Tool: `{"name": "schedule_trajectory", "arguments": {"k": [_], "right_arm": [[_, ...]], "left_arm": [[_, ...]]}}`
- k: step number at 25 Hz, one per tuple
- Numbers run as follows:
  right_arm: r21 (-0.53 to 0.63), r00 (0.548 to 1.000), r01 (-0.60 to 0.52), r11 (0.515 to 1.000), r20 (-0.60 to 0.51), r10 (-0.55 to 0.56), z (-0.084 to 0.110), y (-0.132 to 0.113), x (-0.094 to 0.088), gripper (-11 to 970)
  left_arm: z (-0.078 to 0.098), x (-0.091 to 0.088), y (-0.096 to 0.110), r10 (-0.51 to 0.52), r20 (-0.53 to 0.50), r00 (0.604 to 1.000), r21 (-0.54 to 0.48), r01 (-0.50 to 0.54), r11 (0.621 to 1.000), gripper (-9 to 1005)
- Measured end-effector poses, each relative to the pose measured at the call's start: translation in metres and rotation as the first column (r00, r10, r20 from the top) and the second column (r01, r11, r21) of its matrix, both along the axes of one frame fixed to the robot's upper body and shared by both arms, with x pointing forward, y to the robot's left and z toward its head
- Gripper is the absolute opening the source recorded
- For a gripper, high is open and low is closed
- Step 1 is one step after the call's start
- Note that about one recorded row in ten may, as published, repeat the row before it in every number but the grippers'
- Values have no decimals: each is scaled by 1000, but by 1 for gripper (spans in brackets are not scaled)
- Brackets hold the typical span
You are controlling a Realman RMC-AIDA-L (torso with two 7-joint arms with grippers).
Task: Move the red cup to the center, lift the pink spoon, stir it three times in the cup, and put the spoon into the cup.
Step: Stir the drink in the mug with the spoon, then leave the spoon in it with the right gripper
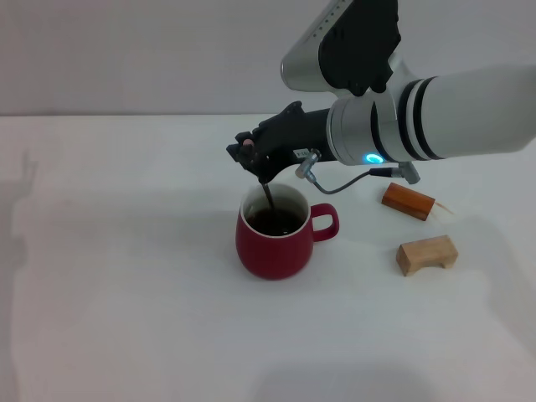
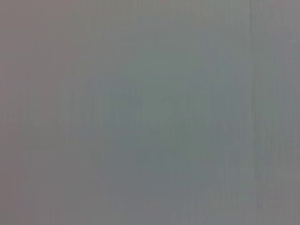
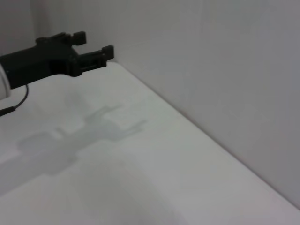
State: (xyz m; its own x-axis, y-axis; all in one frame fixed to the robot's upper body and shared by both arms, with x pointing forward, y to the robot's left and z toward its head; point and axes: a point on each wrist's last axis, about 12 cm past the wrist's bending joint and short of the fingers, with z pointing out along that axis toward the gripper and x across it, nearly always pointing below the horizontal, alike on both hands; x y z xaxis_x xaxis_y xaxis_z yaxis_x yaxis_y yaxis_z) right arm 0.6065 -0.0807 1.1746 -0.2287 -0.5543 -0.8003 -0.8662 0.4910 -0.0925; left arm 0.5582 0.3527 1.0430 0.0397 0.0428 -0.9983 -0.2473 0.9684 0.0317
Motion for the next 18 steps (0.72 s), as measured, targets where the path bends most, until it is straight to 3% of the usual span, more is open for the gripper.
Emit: {"name": "schedule_trajectory", "arguments": {"k": [10,18], "right_arm": [[52,998,-48,997,-49,50,9,5,-11,150],[68,1000,-11,998,13,10,8,5,-3,153]], "left_arm": [[-1,-2,2,4,-1,1000,-11,-4,1000,847],[-1,-3,2,6,0,1000,-11,-6,1000,847]]}}
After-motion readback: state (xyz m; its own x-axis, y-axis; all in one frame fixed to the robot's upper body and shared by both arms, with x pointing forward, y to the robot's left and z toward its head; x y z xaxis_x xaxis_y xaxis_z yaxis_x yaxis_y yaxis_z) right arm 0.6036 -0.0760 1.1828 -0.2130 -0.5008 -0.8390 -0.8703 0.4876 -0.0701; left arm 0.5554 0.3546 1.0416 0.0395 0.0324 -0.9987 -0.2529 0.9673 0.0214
